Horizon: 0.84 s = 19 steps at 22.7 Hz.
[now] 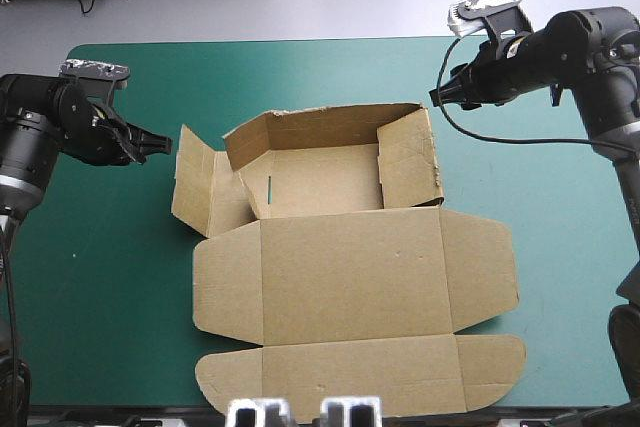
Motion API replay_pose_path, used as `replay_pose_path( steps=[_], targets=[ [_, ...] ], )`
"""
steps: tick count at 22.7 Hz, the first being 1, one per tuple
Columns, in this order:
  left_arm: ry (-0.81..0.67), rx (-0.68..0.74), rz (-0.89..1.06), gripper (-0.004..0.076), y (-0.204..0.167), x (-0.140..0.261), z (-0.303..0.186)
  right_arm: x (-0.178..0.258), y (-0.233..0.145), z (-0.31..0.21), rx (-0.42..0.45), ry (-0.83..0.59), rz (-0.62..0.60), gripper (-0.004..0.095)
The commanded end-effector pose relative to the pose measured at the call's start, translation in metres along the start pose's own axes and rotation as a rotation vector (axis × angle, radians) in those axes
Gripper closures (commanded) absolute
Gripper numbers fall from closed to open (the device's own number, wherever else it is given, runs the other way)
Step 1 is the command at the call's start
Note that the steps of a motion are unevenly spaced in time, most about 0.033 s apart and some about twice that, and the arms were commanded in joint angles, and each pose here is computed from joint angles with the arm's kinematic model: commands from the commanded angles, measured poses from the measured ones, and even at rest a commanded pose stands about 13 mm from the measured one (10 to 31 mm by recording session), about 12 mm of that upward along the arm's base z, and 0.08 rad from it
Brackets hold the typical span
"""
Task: Fold the box
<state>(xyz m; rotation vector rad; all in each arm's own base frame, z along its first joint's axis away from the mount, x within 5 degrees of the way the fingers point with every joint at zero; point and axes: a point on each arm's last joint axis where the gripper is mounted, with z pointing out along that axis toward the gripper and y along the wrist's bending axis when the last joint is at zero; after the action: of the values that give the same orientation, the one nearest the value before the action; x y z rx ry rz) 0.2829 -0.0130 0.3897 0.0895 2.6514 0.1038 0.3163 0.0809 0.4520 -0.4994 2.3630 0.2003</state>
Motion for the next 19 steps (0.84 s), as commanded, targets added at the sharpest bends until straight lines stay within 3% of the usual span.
replay_pose_path(
  steps=[1, 8, 13, 16, 18, 19],
  targets=[
    [-0.025, 0.012, -0.011, 0.061, 0.001, 0.004, -0.021, -0.006, -0.001, -0.009, 0.021, -0.052, -0.011, 0.0495],
    [-0.059, 0.021, -0.006, 0.061, 0.0, 0.001, -0.021, 0.005, -0.003, 0.067, -0.092, 0.157, 0.052, 0.0542],
    [-0.114, -0.025, 0.008, 0.061, 0.004, -0.004, -0.022, 0.025, -0.009, 0.128, -0.122, 0.321, 0.086, 0.0542],
    [-0.156, -0.045, 0.016, 0.061, 0.006, -0.009, -0.022, 0.038, -0.004, 0.158, -0.205, 0.392, 0.134, 0.0562],
    [-0.178, -0.048, 0.019, 0.061, 0.006, -0.011, -0.02, 0.046, 0.0, 0.175, -0.276, 0.427, 0.137, 0.0686],
    [-0.189, -0.052, 0.021, 0.061, 0.006, -0.013, -0.019, 0.048, 0.003, 0.178, -0.311, 0.426, 0.139, 0.0887]
  ],
)
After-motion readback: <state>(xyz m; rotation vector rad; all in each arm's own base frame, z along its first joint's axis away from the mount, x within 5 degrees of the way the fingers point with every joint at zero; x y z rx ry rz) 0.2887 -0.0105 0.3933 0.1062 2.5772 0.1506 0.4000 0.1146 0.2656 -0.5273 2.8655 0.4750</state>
